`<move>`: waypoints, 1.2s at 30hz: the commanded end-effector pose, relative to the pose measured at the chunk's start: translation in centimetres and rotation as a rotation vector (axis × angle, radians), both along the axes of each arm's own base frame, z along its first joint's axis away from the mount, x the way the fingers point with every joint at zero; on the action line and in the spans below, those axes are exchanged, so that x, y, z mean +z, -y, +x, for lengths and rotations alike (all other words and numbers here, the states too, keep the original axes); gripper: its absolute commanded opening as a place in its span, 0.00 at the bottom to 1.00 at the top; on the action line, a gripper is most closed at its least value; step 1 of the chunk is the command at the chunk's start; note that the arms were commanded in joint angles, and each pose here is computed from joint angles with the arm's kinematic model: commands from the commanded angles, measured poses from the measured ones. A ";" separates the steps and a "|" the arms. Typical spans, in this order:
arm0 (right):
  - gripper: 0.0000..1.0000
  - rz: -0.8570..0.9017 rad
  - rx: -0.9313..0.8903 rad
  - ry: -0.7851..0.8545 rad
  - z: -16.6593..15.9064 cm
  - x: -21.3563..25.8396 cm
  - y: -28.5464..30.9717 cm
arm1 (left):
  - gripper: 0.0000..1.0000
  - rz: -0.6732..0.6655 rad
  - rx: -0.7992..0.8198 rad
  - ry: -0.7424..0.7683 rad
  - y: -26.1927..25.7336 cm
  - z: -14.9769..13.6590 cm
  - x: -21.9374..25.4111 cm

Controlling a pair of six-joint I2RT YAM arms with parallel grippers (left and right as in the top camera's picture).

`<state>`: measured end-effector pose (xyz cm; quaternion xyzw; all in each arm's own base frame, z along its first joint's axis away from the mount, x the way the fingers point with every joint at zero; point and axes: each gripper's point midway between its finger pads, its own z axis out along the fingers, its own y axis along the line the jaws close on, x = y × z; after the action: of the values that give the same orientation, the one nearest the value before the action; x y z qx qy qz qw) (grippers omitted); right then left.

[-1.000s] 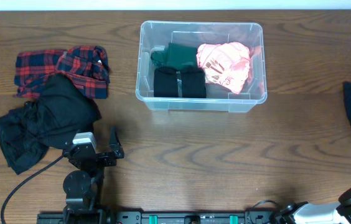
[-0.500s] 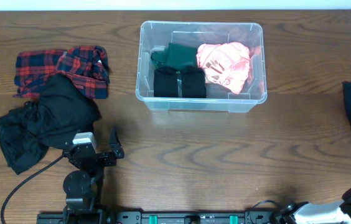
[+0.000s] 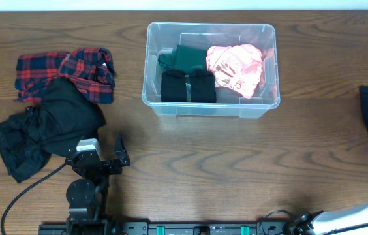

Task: Pack container
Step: 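Move the right gripper toward the dark navy garment on the right, then grasp the navy garment with the right gripper and lift it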

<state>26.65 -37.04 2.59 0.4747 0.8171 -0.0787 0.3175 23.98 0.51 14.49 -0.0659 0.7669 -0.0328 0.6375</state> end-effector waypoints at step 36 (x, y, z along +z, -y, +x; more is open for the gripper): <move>0.01 0.325 0.565 0.736 14.3 19.8 -13.9 | 0.98 -0.002 0.016 -0.049 -0.3 -0.2 -1.6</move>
<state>39.59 -26.77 15.53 0.3389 0.7662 0.2541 0.4832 23.98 0.51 14.48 -0.0660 0.7670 -0.0328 0.6374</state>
